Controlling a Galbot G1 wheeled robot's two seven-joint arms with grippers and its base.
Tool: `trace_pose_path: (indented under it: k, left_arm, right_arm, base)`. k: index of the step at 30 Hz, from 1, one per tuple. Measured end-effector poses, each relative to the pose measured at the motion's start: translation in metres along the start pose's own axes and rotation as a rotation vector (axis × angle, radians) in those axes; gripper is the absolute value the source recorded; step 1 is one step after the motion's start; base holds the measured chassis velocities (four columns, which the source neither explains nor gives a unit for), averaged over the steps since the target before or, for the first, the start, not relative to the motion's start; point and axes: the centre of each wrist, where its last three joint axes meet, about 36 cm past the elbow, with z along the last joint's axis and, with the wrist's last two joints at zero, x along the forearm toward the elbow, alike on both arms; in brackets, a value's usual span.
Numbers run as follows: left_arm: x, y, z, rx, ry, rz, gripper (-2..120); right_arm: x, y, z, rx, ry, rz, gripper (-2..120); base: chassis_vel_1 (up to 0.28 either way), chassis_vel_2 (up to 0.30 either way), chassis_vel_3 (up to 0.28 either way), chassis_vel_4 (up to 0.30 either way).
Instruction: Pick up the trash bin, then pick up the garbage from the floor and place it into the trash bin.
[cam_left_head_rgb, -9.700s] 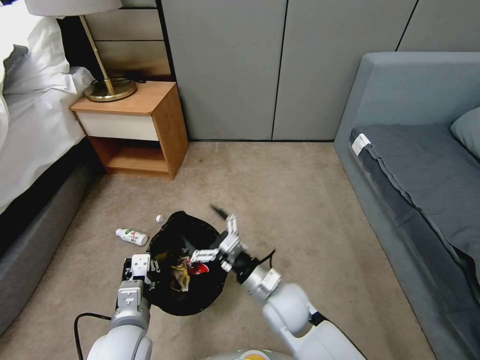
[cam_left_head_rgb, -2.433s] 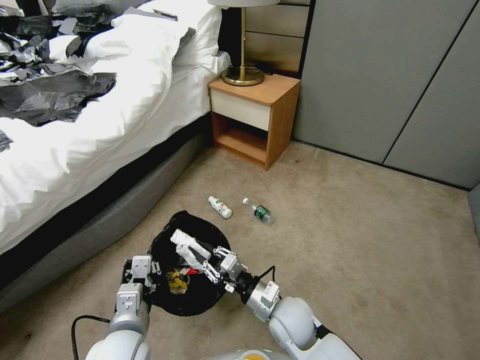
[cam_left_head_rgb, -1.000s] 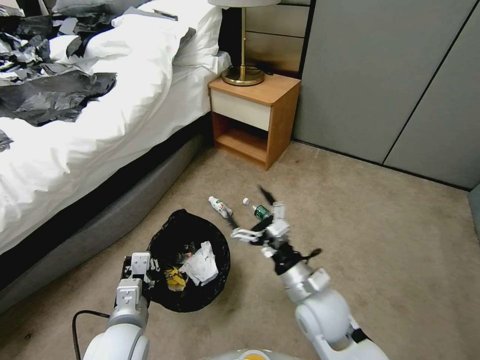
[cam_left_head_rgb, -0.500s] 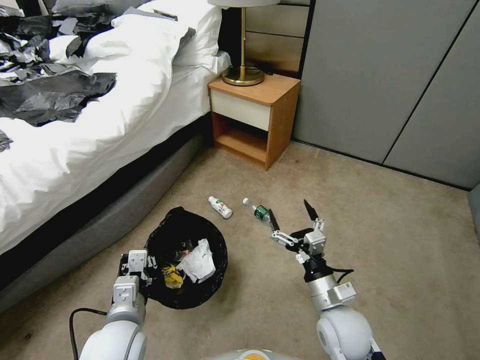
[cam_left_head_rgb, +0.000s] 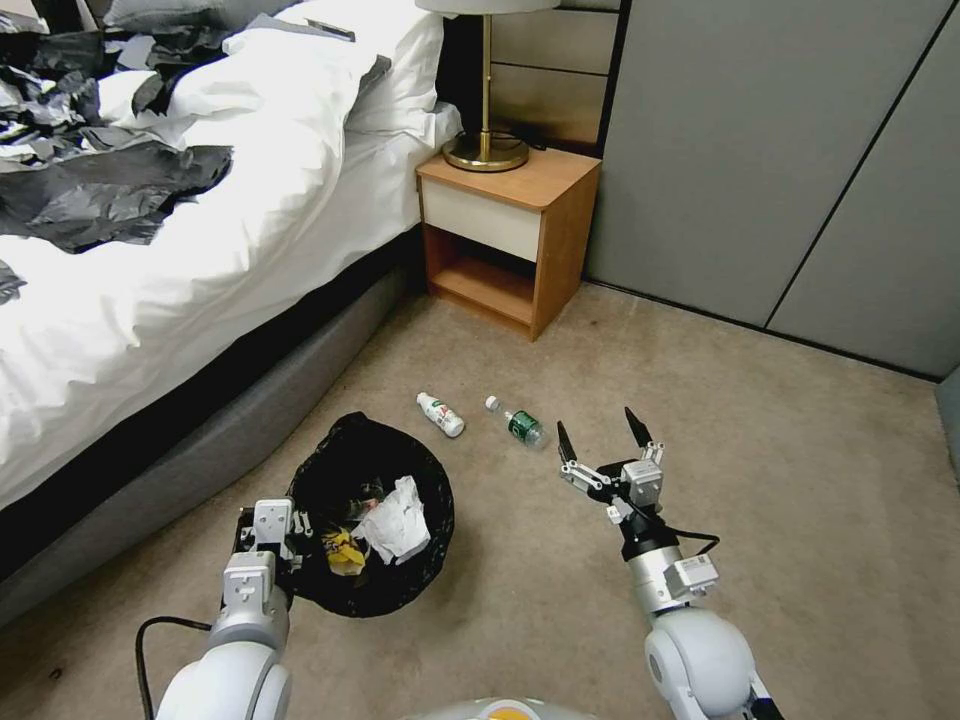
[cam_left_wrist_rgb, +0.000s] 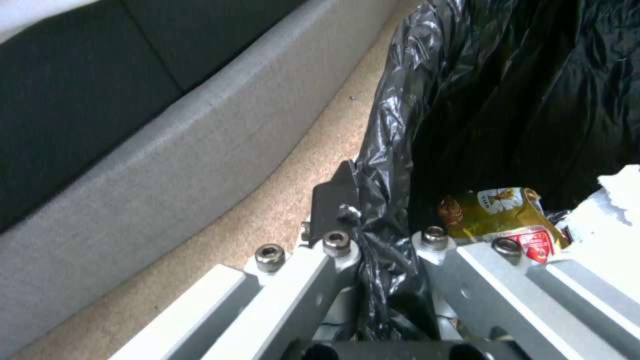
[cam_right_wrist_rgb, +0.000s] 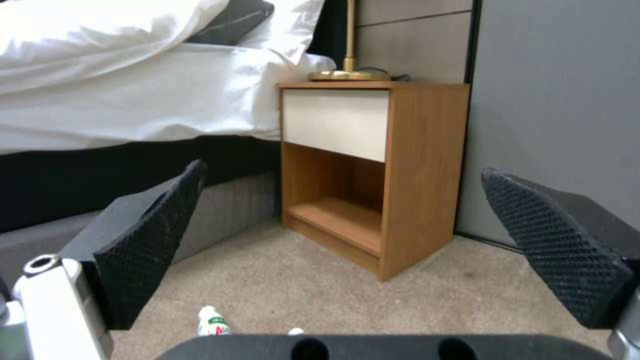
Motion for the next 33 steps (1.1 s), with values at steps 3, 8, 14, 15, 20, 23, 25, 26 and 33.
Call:
trace_pose_path:
  k: [3, 8, 14, 15, 20, 23, 25, 26, 33]
  left_arm:
    - [0.0011, 0.0002, -0.0010, 0.000, -0.003, 0.000, 1]
    - [0.0023, 0.0003, -0.0009, 0.000, -0.003, 0.000, 1]
    - [0.0031, -0.0001, -0.0005, 0.000, -0.004, 0.000, 1]
    - [0.0033, -0.0005, -0.0003, 0.000, -0.004, 0.001, 1]
    - [0.0033, -0.0010, -0.0003, -0.001, -0.005, 0.002, 1]
    - [0.0029, -0.0013, -0.0008, 0.000, -0.007, 0.002, 1]
    - [0.0026, -0.0012, -0.0008, -0.001, -0.007, 0.002, 1]
    - [0.0024, -0.0011, -0.0007, -0.002, -0.007, 0.002, 1]
    - [0.0010, -0.0008, -0.0002, -0.002, -0.006, 0.002, 1]
  right_arm:
    - [0.0001, -0.0002, 0.0000, 0.001, -0.002, -0.003, 100]
    - [0.0001, -0.0007, -0.0001, 0.002, -0.003, -0.006, 100]
    - [0.0024, -0.0011, 0.0007, 0.003, 0.002, -0.012, 100]
    - [0.0031, -0.0012, 0.0009, 0.004, 0.004, -0.014, 100]
    - [0.0033, -0.0024, 0.0008, 0.007, 0.004, -0.020, 100]
    - [0.0023, -0.0030, 0.0005, 0.009, -0.003, -0.027, 100]
    - [0.0013, -0.0034, 0.0014, 0.011, -0.009, -0.037, 100]
    - [0.0006, -0.0034, 0.0020, 0.011, -0.016, -0.042, 100]
    - [-0.0014, -0.0016, 0.0044, 0.008, -0.027, -0.067, 100]
  base:
    - [-0.058, 0.087, 0.081, -0.054]
    - [-0.163, 0.150, 0.152, -0.149]
    - [-0.195, 0.184, 0.198, -0.203]
    - [-0.188, 0.183, 0.184, -0.185]
    - [-0.152, 0.167, 0.167, -0.155]
    - [-0.129, 0.139, 0.163, -0.147]
    - [-0.139, 0.133, 0.129, -0.144]
    - [-0.095, 0.104, 0.119, -0.110]
    - [-0.041, 0.034, 0.055, -0.034]
